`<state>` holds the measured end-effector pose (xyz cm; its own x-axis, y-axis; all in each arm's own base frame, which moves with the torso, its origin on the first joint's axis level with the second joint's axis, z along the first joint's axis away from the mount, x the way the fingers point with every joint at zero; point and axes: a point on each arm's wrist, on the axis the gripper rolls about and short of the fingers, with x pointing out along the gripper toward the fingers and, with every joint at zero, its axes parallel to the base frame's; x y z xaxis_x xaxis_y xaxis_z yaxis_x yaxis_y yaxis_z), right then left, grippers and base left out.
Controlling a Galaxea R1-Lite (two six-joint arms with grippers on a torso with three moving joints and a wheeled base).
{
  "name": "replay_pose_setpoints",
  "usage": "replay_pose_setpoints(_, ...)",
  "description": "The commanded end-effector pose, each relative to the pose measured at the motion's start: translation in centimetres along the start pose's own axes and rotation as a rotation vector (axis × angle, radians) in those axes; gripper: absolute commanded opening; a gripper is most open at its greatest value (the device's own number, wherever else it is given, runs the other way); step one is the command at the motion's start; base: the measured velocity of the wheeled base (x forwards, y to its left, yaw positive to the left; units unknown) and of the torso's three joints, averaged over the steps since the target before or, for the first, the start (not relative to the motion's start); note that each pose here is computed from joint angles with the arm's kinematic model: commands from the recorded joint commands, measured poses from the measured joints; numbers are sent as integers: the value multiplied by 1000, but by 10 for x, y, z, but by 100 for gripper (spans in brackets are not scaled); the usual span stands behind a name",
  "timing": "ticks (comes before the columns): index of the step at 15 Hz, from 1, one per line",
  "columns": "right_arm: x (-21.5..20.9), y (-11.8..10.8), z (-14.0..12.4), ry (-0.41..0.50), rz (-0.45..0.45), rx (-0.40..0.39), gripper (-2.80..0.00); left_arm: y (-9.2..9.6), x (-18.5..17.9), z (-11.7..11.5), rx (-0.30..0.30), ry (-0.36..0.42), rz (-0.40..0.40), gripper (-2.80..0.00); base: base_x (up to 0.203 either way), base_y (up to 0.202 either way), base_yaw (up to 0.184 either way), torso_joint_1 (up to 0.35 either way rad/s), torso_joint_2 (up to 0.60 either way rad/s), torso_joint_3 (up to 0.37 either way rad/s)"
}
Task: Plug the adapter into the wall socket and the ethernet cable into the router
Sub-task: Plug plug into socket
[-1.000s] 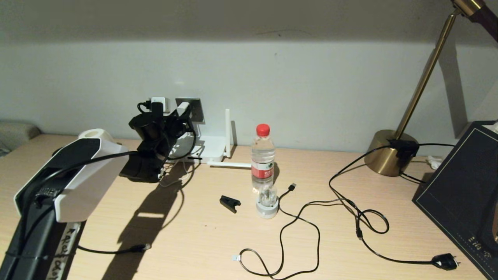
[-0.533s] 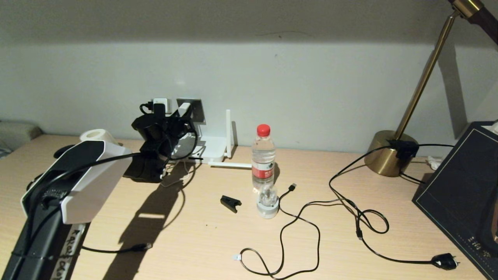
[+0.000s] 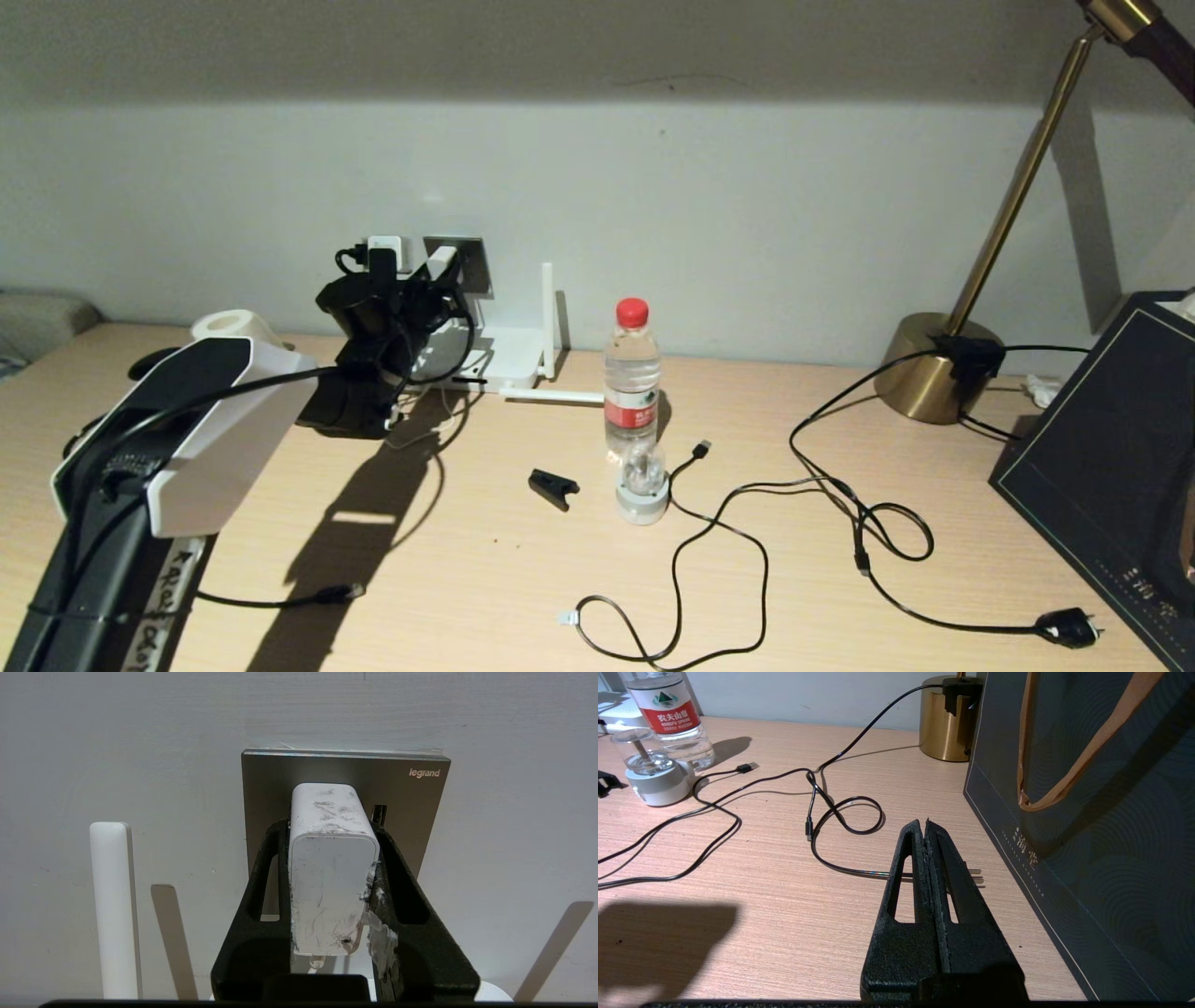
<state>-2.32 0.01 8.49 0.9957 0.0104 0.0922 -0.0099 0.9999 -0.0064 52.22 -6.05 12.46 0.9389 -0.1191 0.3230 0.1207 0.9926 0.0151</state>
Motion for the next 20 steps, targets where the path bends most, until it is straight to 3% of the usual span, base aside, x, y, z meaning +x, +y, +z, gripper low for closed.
replay_pose_setpoints(1,2,0,-10,34,1,0,-280,0,0,6,0,-16,0,-280,0,0,0,0,0,0)
replay_pose_setpoints(20,2,0,-10,36,1,0,-280,-1,-4,5,0,-3,-6,-280,0,0,0,0,0,0)
